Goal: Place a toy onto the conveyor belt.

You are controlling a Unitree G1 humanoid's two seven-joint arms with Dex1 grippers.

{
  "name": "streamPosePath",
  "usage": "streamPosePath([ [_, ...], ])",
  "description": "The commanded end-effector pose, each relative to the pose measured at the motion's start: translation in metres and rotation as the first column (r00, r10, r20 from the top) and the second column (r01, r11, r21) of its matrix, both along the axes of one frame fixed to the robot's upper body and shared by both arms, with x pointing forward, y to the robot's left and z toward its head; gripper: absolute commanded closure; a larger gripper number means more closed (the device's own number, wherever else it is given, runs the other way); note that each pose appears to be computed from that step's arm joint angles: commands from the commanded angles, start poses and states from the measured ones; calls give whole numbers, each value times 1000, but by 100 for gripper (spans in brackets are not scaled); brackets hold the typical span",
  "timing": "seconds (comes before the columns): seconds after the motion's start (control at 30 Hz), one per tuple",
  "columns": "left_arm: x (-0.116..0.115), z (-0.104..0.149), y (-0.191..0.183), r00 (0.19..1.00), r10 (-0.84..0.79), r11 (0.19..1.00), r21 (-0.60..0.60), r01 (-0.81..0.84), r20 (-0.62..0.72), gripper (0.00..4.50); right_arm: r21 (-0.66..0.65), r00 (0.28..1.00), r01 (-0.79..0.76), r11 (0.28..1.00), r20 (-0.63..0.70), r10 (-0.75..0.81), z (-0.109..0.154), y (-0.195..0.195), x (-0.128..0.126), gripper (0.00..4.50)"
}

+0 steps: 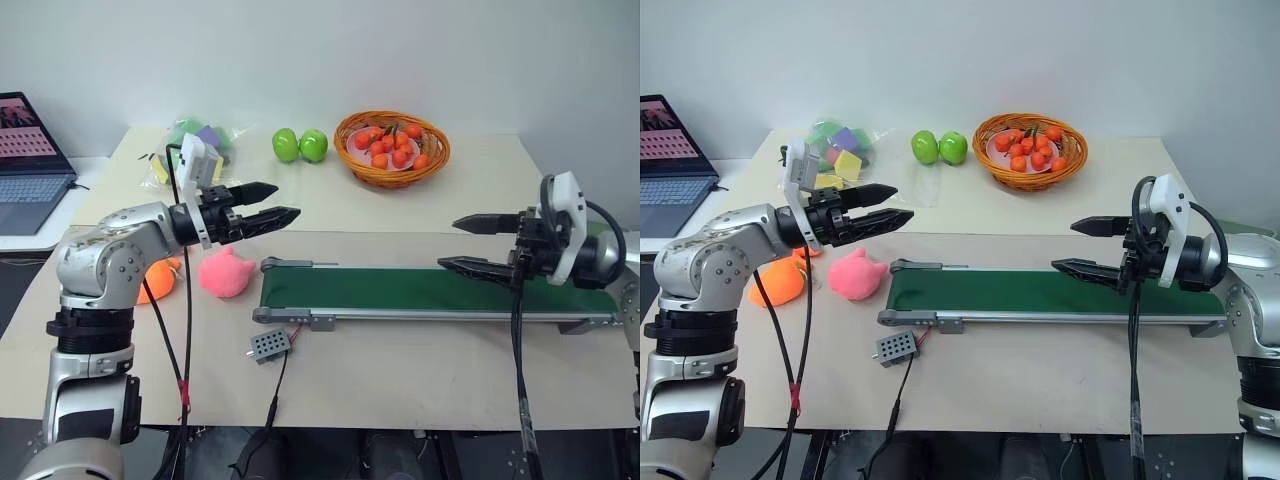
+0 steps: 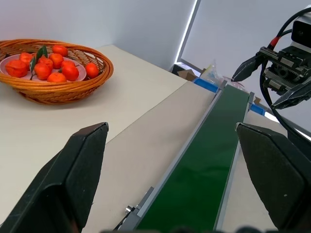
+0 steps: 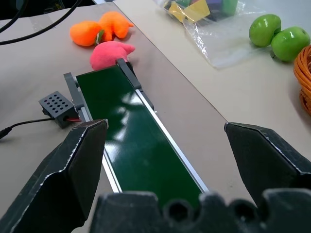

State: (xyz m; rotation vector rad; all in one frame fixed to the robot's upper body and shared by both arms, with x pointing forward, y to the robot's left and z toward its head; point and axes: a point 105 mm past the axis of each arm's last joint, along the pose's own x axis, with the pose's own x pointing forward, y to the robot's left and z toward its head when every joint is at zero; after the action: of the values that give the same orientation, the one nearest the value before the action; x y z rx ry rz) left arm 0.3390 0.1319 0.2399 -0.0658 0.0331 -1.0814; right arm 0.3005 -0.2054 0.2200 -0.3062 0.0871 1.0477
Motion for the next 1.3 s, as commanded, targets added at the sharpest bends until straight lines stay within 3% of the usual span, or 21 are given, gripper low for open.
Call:
streamPosePath([
  [0.03, -3, 11, 3, 999, 16, 1000, -4, -16, 40, 1, 6, 998, -16, 1000, 56, 15, 12, 5, 3, 0],
  [0.13, -3, 14, 5, 999, 31, 998, -46, -30, 20, 1, 3, 998, -25, 1000, 64, 25, 12, 9, 7, 0],
  [0.57, -4, 13, 17, 997, 58, 998, 7, -58, 51, 1, -5, 997, -36, 999, 68, 37, 12, 13, 9, 0],
  [0.83, 3, 15, 58, 977, 209, 978, -26, -208, 36, 1, -10, 996, -52, 999, 70, 53, 12, 18, 14, 0],
  [0.9, 7, 9, 82, 947, 319, 948, 9, -319, 47, 1, -10, 995, -61, 998, 72, 61, 12, 20, 16, 0],
  [1.03, 10, 7, 142, 808, 568, 815, 28, -579, 158, 1, -9, 993, -89, 996, 73, 89, 12, 27, 21, 0],
  [1.2, -8, -16, 187, 716, 696, 717, -2, -697, 54, 1, -15, 988, -143, 990, 61, 144, 12, 38, 27, 0],
  [1.3, -19, -32, 215, 637, 764, 632, -82, -771, -103, 1, -22, 986, -159, 987, 57, 160, 12, 41, 30, 0],
])
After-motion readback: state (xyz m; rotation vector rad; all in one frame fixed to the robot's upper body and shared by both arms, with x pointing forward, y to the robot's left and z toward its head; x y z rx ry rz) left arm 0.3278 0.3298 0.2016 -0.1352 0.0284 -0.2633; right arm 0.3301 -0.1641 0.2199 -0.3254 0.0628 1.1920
